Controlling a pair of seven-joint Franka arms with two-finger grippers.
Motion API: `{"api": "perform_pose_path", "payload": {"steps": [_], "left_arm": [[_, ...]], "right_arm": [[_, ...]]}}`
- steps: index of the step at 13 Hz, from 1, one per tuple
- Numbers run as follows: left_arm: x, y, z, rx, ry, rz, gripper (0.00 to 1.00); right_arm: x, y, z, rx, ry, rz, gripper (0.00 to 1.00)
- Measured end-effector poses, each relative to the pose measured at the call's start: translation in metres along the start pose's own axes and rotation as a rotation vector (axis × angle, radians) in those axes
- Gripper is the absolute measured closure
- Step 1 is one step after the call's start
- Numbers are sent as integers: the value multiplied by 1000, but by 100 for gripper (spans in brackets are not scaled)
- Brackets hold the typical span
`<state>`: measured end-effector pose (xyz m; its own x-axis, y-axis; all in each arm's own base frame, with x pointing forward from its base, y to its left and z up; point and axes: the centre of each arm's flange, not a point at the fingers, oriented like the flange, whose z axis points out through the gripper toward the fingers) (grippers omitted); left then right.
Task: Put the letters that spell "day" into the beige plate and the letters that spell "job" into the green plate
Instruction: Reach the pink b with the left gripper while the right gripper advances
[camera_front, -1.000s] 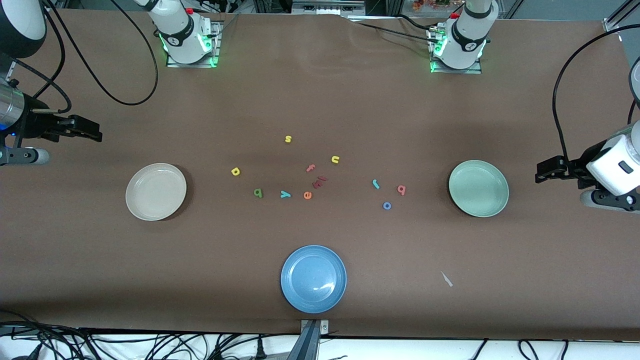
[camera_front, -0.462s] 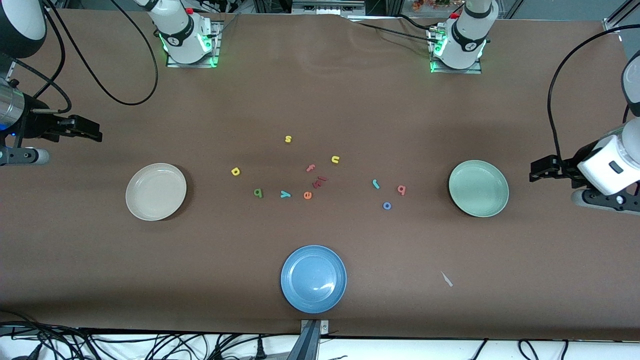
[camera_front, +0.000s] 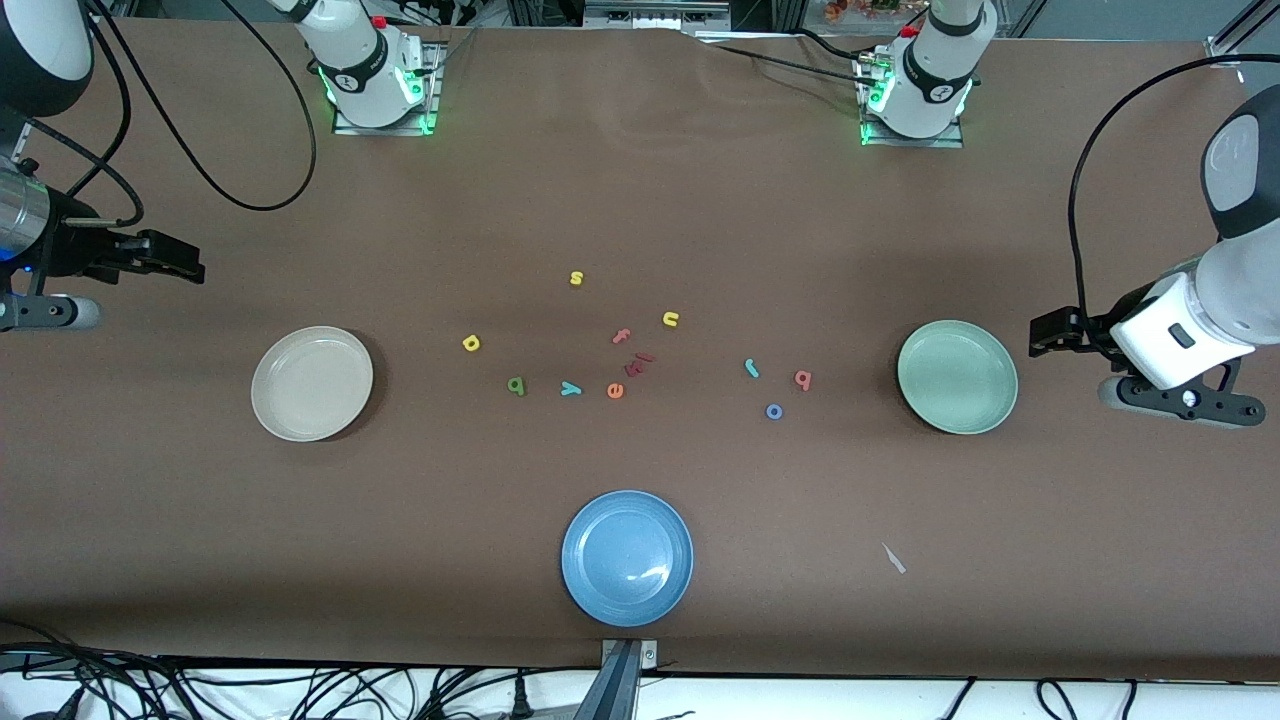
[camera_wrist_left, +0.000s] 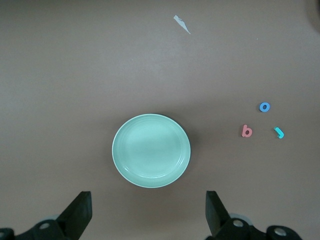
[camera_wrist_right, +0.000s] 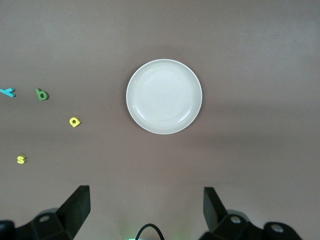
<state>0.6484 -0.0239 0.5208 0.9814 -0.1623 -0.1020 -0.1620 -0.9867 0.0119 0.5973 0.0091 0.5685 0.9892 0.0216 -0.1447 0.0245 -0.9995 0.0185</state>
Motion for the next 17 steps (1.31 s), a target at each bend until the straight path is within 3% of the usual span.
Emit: {"api": "perform_pose_path", "payload": {"steps": [17], "left_arm": [[1,3,5,-22,-9,-16,0]], "right_arm": [[0,-1,2,0,-5,-4,0]]}}
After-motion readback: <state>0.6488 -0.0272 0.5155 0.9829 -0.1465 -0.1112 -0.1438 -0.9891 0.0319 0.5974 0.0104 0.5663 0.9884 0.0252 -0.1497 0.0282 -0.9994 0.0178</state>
